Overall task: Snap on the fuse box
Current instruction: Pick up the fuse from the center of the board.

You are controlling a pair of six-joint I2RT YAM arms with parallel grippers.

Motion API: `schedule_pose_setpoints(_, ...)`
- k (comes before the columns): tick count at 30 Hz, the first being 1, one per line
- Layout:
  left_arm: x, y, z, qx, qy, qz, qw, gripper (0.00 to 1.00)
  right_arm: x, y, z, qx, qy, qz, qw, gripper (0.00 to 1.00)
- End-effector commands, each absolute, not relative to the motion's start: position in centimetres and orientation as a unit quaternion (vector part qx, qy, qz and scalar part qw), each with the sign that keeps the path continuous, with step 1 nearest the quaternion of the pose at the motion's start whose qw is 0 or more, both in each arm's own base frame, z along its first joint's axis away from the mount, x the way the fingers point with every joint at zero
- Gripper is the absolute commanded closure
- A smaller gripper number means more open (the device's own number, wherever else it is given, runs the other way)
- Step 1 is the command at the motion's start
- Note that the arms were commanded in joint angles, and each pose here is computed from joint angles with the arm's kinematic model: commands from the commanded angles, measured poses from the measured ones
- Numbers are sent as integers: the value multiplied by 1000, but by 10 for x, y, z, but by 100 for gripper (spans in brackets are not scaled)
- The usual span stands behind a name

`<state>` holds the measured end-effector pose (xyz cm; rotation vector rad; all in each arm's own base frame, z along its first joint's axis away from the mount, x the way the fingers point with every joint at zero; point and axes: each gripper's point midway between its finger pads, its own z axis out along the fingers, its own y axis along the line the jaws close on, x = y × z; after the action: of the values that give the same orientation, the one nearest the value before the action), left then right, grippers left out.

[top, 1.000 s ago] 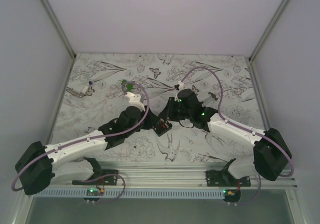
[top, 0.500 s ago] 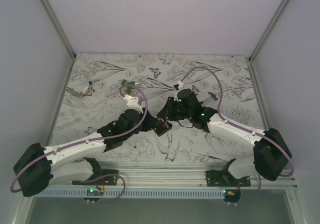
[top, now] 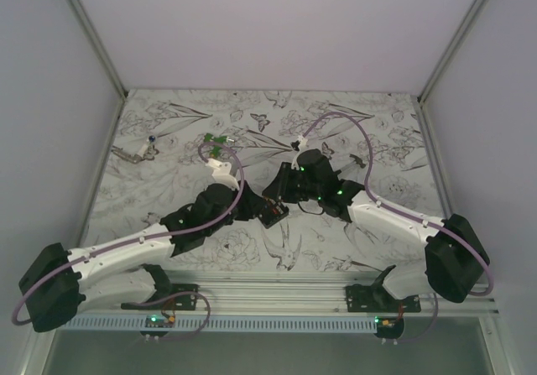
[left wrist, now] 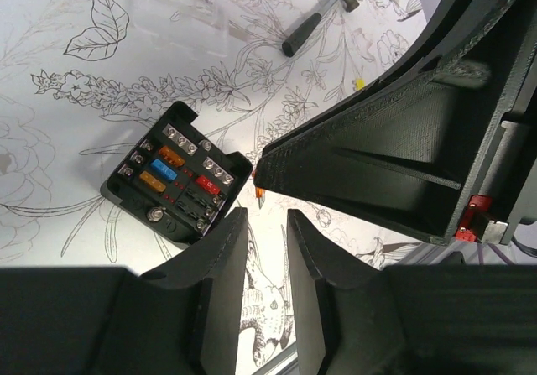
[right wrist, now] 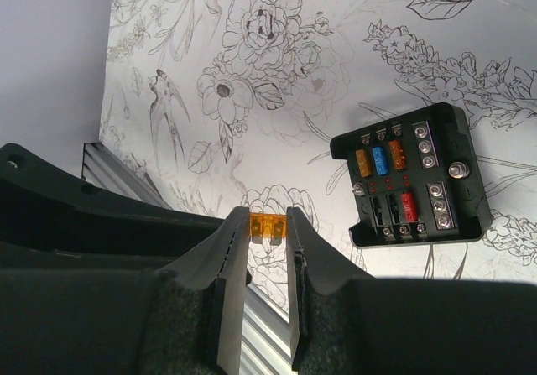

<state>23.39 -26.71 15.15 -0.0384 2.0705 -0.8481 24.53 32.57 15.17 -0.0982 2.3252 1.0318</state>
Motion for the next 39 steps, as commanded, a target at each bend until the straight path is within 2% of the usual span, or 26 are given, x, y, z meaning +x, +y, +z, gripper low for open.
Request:
schedule_pose_setpoints(1,235,-268,160,-28,820,-354,448,71,243,333,159,-37,864,407,295,78)
schedule_pose_setpoints(11,243,-275,162,-27,822,-349,449,80,235,338,164,-42,857,425,286,77)
schedule_pose_setpoints(14,244,-275,162,-27,822,-348,450,89,232,339,163,-43,857,429,282,77)
schedule_pose_setpoints(16,244,-275,163,-28,821,-348,451,100,231,339,162,-42,857,431,280,77)
schedule_pose_setpoints(21,241,-272,161,-26,821,-348,451,100,231,338,163,-43,854,433,286,75)
schedule_pose_setpoints(27,235,-267,159,14,820,-341,460,100,237,330,184,-68,835,437,326,59)
schedule_pose_setpoints(31,227,-266,165,82,809,-354,462,100,236,320,209,-133,805,449,364,49)
schedule_pose_setpoints(39,196,-269,200,204,751,-450,438,100,208,300,248,-294,705,488,423,46)
